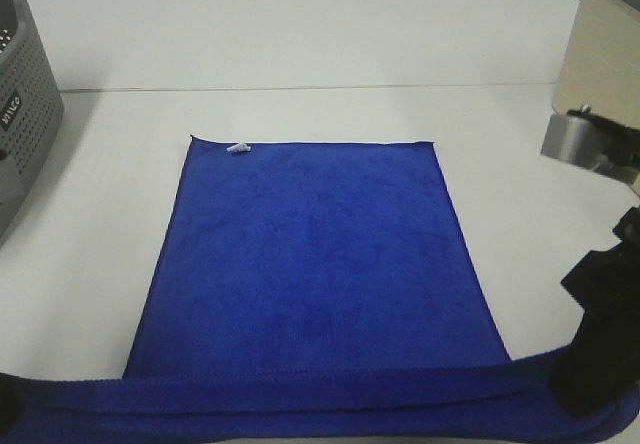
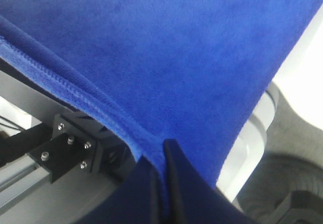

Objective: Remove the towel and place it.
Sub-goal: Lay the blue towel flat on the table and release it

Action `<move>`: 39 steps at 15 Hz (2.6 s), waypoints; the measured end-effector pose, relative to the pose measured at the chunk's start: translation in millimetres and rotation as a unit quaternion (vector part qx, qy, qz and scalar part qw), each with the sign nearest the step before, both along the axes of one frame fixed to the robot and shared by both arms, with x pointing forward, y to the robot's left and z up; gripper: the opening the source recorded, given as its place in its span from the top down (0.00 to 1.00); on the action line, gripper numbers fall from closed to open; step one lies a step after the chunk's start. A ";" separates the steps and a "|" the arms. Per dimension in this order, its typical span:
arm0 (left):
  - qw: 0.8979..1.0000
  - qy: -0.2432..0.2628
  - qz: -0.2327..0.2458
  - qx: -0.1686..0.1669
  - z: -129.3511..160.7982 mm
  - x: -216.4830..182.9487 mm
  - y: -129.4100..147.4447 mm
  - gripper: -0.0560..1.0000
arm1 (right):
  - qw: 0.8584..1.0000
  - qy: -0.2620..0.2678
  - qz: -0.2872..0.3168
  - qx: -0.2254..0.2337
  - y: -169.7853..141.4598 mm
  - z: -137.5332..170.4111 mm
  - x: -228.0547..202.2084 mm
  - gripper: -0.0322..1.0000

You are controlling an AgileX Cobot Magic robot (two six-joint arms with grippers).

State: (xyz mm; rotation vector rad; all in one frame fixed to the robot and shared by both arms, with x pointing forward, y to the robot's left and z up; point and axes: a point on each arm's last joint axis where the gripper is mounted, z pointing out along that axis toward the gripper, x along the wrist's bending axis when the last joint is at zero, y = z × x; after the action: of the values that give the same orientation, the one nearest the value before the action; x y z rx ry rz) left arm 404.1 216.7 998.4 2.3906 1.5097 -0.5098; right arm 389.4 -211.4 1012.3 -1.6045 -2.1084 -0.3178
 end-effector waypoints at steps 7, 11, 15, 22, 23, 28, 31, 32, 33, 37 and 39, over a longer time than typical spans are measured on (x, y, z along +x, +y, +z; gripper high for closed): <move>0.988 0.153 -0.002 0.035 -58.3 20.0 -6.2 0.95 | 0.988 0.154 0.007 -0.016 6.1 -68.2 11.9 0.95; 0.976 0.215 -0.017 0.040 -86.8 24.0 -8.1 0.95 | 0.976 0.215 0.004 -0.026 7.9 -104.5 16.6 0.95; 0.967 0.252 -0.016 0.038 -114.7 27.5 -10.2 0.95 | 0.967 0.253 -0.001 -0.042 7.5 -127.6 18.8 0.95; 0.962 0.269 0.002 0.046 -137.9 29.4 -11.2 0.95 | 0.966 0.254 -0.010 -0.054 6.8 -139.2 20.3 0.95; 0.962 0.271 0.002 0.044 -137.6 29.2 -11.6 0.95 | 0.966 0.254 -0.010 -0.054 6.8 -139.2 20.3 0.95; 0.962 0.266 -0.046 0.044 -136.7 20.8 -28.0 0.95 | 0.966 0.249 0.009 -0.064 2.5 -140.1 19.2 0.93; 0.963 0.258 -0.065 0.053 -136.1 20.7 -33.6 0.95 | 0.967 0.246 0.020 -0.066 1.0 -140.4 18.9 0.84; 0.964 0.252 -0.065 0.056 -135.5 23.8 -34.3 0.95 | 0.967 0.245 0.022 -0.067 0.5 -140.5 18.8 0.79; 0.965 0.248 -0.065 0.061 -135.0 25.9 -35.1 0.94 | 0.967 0.245 0.025 -0.068 0.0 -140.6 18.7 0.75; 0.964 0.249 -0.063 0.067 -132.8 29.4 -35.7 0.81 | 0.967 0.246 0.026 -0.069 -0.3 -140.6 18.2 0.51; 0.961 0.264 -0.060 0.058 -130.8 27.6 -37.3 0.67 | 0.966 0.246 0.025 -0.068 0.0 -140.5 18.2 0.39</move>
State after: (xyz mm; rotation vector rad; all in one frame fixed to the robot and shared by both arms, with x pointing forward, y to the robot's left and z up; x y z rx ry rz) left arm 431.7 179.5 867.7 2.5773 1.6320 -1.1966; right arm 407.6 -211.4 871.8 -1.5072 -1.8069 0.2310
